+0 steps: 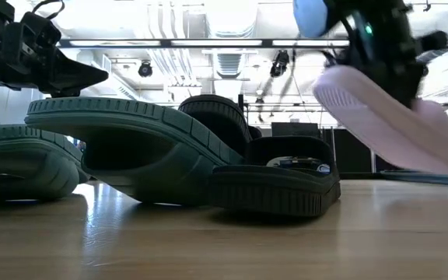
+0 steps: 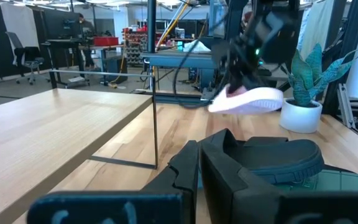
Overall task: Pick and place slides into the shelf
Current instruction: Put the right pink slide under the shelf
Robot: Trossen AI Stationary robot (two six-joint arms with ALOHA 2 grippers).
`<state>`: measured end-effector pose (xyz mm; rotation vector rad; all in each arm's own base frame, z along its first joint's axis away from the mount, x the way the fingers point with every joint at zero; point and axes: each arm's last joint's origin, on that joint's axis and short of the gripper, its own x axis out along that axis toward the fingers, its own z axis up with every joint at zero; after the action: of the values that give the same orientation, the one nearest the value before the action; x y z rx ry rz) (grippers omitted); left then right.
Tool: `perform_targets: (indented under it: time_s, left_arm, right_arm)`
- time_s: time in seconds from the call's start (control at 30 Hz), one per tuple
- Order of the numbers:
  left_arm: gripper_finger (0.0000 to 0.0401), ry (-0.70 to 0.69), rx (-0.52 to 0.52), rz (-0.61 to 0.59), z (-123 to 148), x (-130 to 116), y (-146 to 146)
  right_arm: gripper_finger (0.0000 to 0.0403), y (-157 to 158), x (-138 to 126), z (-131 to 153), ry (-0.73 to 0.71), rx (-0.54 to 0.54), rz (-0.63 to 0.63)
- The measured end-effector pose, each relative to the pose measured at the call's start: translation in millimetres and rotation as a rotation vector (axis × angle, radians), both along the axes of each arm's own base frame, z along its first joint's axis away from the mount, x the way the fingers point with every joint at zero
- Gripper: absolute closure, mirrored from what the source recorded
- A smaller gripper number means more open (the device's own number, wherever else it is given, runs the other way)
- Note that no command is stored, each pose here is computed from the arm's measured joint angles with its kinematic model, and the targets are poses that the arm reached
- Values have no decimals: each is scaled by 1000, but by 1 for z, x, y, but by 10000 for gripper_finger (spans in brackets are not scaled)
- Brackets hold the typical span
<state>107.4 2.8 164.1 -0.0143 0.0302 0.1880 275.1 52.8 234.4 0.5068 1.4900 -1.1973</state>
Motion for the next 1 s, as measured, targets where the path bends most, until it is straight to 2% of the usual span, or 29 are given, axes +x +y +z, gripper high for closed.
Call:
perform_targets:
  time_s: [0.27,0.3,0.43,0.5,0.67,0.83,1.0]
  left_arm:
    - [398,0,2,0,0,0,0]
    - [398,1,25,0,0,0,0]
    - [398,-29,257,5,8,0,0]
    - [398,-42,305,10,10,0,0]
    - [398,-43,307,12,10,0,0]
    - [398,-44,305,12,10,0,0]
    - [398,-48,302,11,10,0,0]
  right_arm:
    - [394,0,26,58,-200,-162,305]
    - [394,0,29,64,-222,-173,344]
    - [394,2,43,90,-333,-188,518]
    - [394,4,51,101,-394,-192,607]
    - [391,7,69,123,-494,-226,719]
    - [391,11,92,132,-508,-226,804]
    - [390,16,122,130,-529,-138,914]
